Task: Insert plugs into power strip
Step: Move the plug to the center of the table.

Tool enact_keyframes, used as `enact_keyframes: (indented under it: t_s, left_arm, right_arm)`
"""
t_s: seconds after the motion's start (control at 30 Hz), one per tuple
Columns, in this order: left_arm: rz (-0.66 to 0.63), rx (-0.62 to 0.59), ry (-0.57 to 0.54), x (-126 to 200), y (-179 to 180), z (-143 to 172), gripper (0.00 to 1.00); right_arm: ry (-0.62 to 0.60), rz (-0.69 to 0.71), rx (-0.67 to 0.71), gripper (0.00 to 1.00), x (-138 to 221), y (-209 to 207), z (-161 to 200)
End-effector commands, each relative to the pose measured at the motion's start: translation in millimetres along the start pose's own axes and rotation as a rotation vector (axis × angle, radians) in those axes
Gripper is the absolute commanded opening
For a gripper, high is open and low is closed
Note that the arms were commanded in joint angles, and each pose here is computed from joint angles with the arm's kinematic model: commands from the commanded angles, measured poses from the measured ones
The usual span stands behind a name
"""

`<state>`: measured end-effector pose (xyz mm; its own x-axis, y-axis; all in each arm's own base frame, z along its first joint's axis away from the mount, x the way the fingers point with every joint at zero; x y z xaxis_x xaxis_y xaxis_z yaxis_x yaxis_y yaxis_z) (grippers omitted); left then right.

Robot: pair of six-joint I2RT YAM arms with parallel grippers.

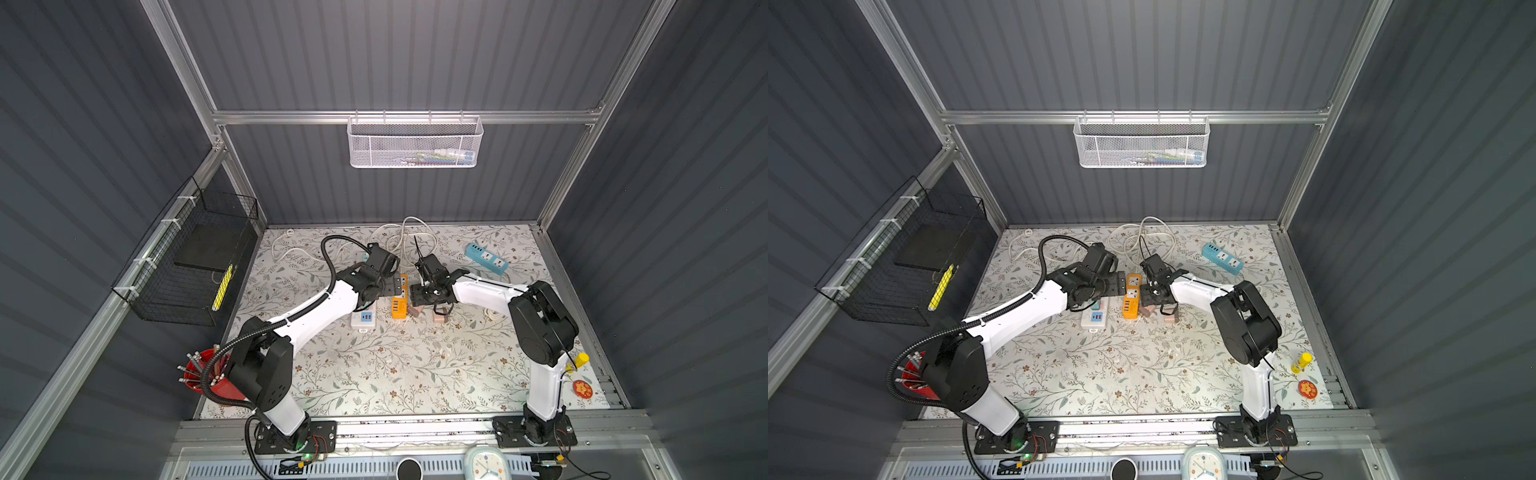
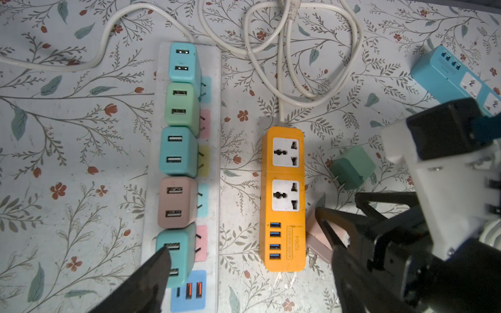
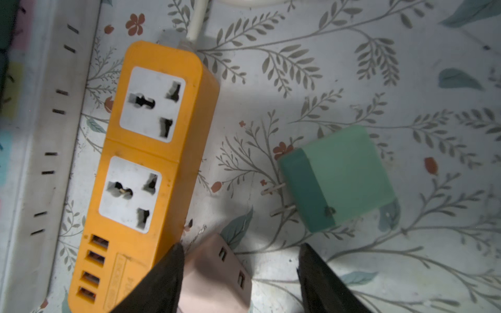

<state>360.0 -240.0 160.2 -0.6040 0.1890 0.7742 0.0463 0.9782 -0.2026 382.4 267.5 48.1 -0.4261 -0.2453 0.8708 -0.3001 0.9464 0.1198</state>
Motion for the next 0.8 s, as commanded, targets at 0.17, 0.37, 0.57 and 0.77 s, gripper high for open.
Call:
enact_keyframes:
  t_s: [0.17,0.37,0.57,0.77]
  left_arm:
    - [0.009,-0.055,0.053,-20,-15,7,0.93]
    - [0.007,-0.085,0.068,-32,-26,12,0.93]
    - [-0.068,-0.184,0.059,-46,-42,12,0.92]
    - [-0.153,-0.258,0.093,-73,-43,25,0.94]
  right_arm:
    - [0.024,0.002,0.006,0.67,15,-7,26]
    - [0.032,-0.004,0.000,0.67,31,-13,41]
    - [0.048,0.031,0.020,0.67,40,-27,58]
    - [0.009,0.063,0.020,0.70,68,-42,75]
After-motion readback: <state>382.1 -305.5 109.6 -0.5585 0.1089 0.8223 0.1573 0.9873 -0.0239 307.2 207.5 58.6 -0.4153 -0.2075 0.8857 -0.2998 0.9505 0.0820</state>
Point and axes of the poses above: each gripper's point midway between its finger pads, its own x axis back along the fingers, its own y axis along the line the jaws close on, z = x × y, the point moved 1 cm from there along x, back along the fingers, and after that the axes turned 4 degrees about x, right-handed, at the moved point
